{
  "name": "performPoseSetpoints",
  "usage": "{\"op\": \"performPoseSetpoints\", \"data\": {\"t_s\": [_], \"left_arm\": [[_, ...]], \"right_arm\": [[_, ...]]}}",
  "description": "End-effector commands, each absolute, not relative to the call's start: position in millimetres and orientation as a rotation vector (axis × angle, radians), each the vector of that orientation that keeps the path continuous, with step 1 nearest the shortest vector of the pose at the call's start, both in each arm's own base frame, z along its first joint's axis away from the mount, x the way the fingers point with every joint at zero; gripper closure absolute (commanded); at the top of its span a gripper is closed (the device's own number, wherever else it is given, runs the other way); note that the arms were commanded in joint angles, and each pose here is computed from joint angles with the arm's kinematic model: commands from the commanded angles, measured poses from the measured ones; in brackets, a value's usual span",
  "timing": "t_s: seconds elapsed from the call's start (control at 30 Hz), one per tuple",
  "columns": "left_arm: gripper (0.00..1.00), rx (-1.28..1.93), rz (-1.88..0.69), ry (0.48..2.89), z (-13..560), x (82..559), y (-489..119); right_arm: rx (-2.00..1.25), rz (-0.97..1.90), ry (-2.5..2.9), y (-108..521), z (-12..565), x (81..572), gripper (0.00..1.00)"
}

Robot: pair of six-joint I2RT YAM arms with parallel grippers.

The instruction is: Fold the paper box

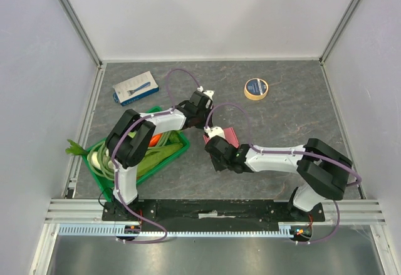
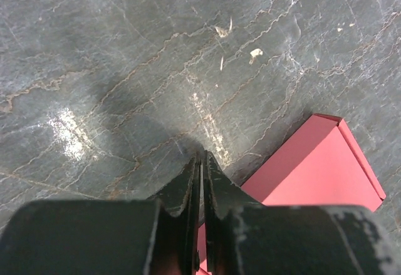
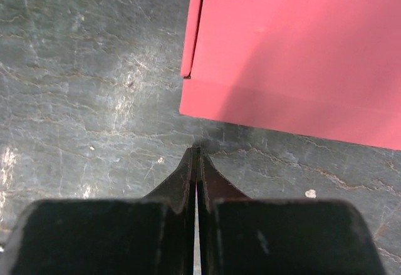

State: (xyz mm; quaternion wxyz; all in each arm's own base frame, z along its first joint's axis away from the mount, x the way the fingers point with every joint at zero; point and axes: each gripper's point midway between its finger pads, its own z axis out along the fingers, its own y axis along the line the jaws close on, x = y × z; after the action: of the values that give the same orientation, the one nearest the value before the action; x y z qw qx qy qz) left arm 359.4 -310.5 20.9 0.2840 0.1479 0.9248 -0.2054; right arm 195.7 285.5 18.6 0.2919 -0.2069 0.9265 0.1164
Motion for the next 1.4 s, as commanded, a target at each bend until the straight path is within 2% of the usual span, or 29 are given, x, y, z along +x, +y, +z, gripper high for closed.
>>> {"op": "performPoseSetpoints", "data": {"t_s": [0.0,0.17,0.23,0.37,0.5,0.73,1.37], "left_arm": [[0.91,0.466,-0.553,2.49,11.7,357.1,-313.8],[0.93,0.457,-0.52,2.518,5.4,353.2,-307.3],[0.98,0.451,-0.502,2.536,2.7,351.5,-304.2],[0.98,0.4,-0.453,2.591,-5.4,345.2,-295.3],[0.98,0.36,-0.423,2.612,-9.6,339.6,-289.3],[0.98,0.349,-0.408,2.616,-9.1,335.1,-285.2],[0.98,0.376,-0.413,2.626,-11.4,331.6,-285.3]], "right_arm": [[-0.432,0.21,2.369,291.7,30.5,217.8,1.0],[-0.221,0.124,2.387,275.3,28.6,215.1,1.0],[-0.097,0.06,2.437,259.8,23.6,208.0,1.0],[0.205,0.168,2.489,274.3,26.2,193.8,1.0],[0.365,0.126,2.553,275.8,21.4,184.8,1.0],[0.442,0.089,2.6,289.0,9.6,184.8,1.0],[0.639,0.111,2.5,259.6,10.0,214.1,1.0]]}}
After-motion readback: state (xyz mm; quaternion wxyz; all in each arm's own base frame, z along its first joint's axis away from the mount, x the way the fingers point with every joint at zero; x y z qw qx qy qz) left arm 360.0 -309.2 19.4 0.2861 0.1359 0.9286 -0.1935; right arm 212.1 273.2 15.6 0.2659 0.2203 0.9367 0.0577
